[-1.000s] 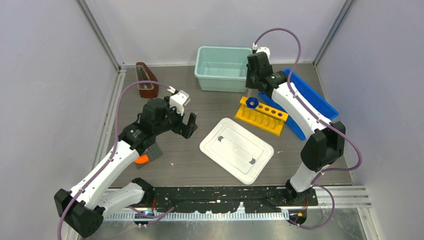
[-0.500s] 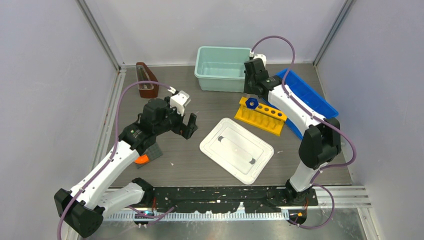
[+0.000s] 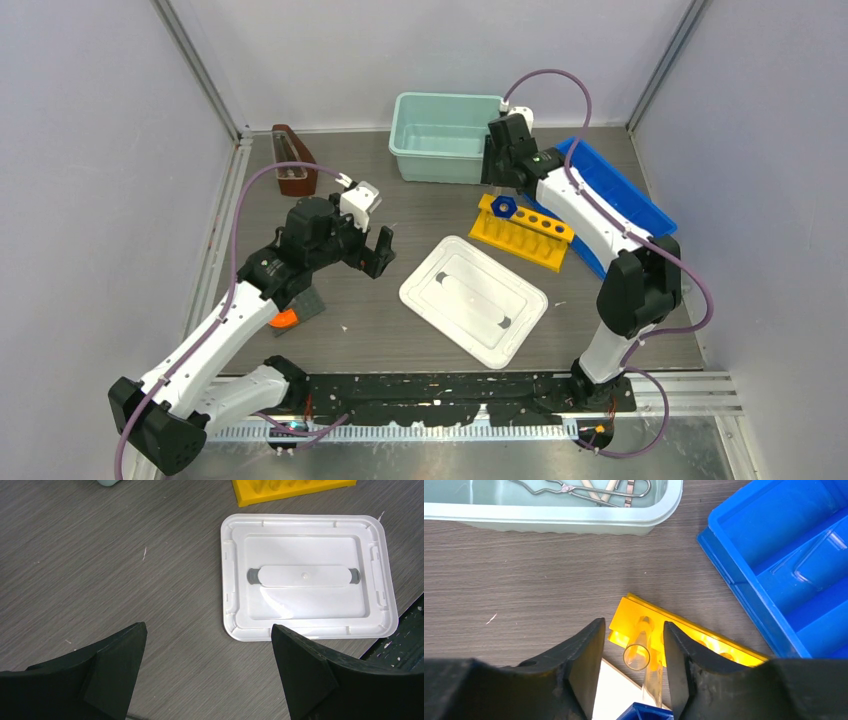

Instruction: Organize the chemistry lab equipment

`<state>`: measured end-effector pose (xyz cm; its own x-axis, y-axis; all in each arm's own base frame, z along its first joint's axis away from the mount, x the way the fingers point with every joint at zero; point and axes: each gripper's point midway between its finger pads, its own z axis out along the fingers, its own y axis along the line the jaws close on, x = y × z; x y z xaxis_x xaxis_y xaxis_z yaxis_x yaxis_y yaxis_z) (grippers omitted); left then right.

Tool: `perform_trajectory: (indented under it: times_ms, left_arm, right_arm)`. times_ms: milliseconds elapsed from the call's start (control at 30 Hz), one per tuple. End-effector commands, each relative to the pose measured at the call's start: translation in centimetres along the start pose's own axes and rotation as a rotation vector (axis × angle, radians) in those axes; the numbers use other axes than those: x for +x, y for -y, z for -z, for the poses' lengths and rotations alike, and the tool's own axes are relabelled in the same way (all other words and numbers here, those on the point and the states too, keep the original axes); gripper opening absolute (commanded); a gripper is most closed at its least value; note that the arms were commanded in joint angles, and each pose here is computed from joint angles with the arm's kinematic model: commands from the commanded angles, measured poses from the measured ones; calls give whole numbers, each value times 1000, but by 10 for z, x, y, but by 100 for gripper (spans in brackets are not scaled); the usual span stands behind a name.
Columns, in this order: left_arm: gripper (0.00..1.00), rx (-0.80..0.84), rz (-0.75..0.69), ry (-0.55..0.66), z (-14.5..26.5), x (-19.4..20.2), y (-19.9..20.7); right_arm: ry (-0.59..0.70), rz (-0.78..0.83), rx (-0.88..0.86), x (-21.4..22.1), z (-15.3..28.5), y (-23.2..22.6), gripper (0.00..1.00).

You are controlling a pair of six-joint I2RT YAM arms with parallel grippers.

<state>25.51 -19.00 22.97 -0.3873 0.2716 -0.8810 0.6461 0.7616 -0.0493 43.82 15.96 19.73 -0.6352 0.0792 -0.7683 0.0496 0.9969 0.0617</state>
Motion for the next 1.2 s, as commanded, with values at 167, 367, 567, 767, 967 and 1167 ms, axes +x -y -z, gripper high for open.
perform_trajectory:
  times_ms: [167,367,567,767,967,1167]
  left_arm:
    - [100,-4,-15,41,4,-11,0]
    - [100,-33,17,43,7,-15,-4]
    - [100,-237,126,38,12,-18,-35]
    - [100,-497,265,-11,16,2,-77]
    - [99,-519,333,-64,3,17,-82]
    - [76,-157,291,-105,-38,8,-29]
  right_arm:
    - [94,-52,-73,-47,68,0,73]
    - [88,-48,-126,-36,104,8,79]
    - [84,-95,-158,-17,135,20,98]
    - [85,-148,-177,1,146,26,100]
    - [89,-156,-228,13,153,24,100]
    - [72,-148,-312,22,164,15,100]
